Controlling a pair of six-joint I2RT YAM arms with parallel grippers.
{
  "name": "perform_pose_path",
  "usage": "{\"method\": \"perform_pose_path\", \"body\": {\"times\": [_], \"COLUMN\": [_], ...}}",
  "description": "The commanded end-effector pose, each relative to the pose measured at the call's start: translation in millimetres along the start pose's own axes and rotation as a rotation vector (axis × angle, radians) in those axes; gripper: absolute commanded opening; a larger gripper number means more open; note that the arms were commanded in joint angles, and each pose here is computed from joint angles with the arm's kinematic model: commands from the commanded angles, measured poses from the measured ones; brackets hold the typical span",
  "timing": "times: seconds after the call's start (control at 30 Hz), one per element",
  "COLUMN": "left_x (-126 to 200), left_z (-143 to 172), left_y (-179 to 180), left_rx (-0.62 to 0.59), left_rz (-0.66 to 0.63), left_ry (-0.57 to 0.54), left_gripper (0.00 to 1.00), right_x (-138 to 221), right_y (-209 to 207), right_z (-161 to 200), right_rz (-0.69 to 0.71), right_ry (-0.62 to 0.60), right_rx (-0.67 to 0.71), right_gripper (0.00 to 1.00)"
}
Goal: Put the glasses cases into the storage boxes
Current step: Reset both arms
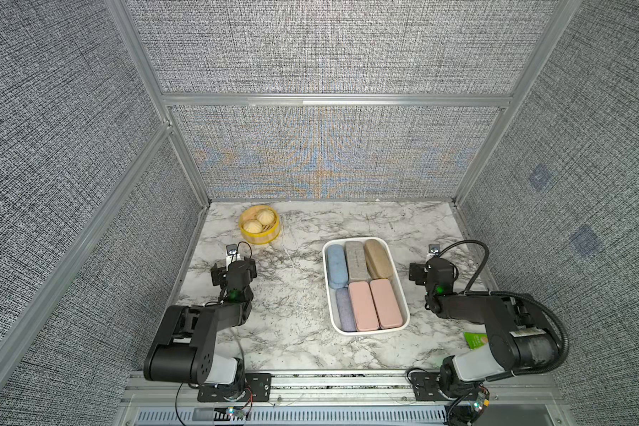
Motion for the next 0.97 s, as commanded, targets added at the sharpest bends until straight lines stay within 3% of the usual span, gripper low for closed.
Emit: {"method": "perform_pose_path", "body": {"times": [0.0,0.03,0.13,0.2,0.93], "left_x": [-5.8,-11.0,-12.0,-13.0,-11.5], "left_z": [-16.0,-16.8,-15.7,-15.9,-17.5], "left_y": [-9.0,-10.9,-12.0,-11.5,-11.5], "left_rx": [0.099,0.104,0.088,0.099,0.087], "left_rz": [0.154,0.173,0.186,0.187,0.188], "left_ry": [-0.068,-0.110,-0.014,-0.058,-0.039], "left_gripper": [0.99,0.99,0.99,0.99,0.99], "right_x": [1.6,0.5,0.7,2.2,2.9], "right_y": [14.8,15.2,14.7,14.9,17.1], "right_z": [-26.4,-25.3,-27.0,-27.0,-27.2], "right_rz": [-0.168,-0.167,-0.161,-0.167,-0.174], "right_ry": [-0.108,-0.115,-0.140,-0.118,-0.143], "right_rx": [-0.029,-0.029,-0.031,-0.025,-0.018], "right_gripper": [0.99,0.99,0.99,0.99,0.99]}}
Point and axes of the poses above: each gripper's point midway between its finger pads, its own x axis back along the fingers, its own y axis along the line the jaws close on, z = x × y, the point moved 5 cm from there along x, back along the fingers, and after that the axes turned 8 degrees about x, right-handed, at the moved point
